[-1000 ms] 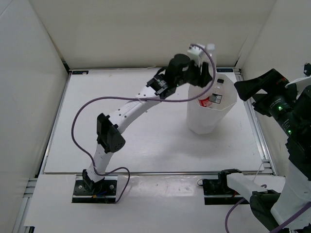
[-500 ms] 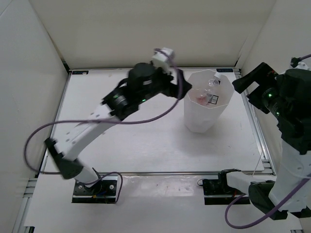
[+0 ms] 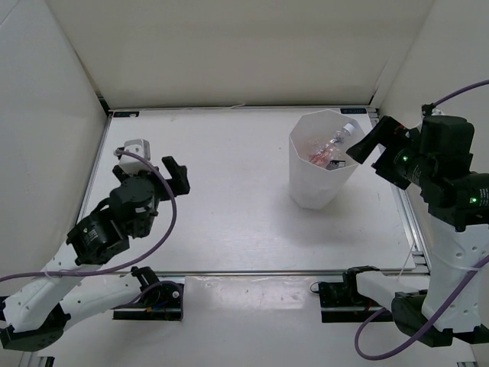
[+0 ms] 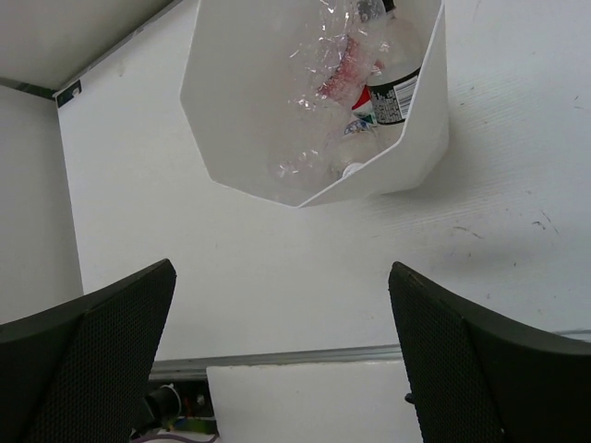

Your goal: Put the plastic bottles in the bin

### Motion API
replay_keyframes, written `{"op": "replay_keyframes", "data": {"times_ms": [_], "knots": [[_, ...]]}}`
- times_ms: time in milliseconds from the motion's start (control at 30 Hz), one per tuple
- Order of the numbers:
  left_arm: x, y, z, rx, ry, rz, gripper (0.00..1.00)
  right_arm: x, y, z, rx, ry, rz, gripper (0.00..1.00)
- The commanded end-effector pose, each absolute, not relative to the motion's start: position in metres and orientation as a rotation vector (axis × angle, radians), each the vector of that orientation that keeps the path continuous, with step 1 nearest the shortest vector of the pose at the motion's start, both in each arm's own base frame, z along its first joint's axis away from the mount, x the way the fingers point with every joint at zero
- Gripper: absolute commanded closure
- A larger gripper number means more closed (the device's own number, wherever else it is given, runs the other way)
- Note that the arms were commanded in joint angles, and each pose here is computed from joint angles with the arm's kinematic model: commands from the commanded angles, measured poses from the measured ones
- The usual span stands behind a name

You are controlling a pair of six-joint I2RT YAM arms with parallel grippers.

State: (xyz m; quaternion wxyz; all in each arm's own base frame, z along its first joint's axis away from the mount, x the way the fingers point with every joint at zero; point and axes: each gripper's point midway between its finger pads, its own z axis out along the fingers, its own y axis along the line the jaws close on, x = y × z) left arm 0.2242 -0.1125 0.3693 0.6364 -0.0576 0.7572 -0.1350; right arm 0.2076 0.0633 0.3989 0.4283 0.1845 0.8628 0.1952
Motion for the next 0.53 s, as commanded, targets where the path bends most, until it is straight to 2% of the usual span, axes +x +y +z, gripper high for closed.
{"op": "replay_keyframes", "data": {"times_ms": [0, 67, 100, 167, 300, 500], "knots": [[0.214, -0.044, 0.33, -0.317, 1.761, 0.032, 0.0, 0.212, 0.058, 0.412, 0.404, 2.088, 0.453, 0.0], [0.203, -0.016, 0.31, -0.361, 1.765, 0.172, 0.0, 0.214, 0.053, 0.408, 0.421, 2.092, 0.424, 0.0], [0.197, -0.007, 0.305, -0.492, 1.731, 0.119, 0.0, 0.211, 0.053, 0.411, 0.419, 2.082, 0.426, 0.0], [0.179, 0.025, 0.281, -0.549, 1.726, 0.235, 0.0, 0.21, 0.053, 0.401, 0.427, 2.116, 0.417, 0.0], [0.167, 0.045, 0.271, -0.713, 1.614, 0.091, 0.0, 0.202, 0.048, 0.394, 0.443, 2.131, 0.389, 0.0], [0.166, 0.052, 0.269, -0.703, 1.559, 0.09, 0.0, 0.196, 0.042, 0.382, 0.427, 2.165, 0.336, 0.0]]}}
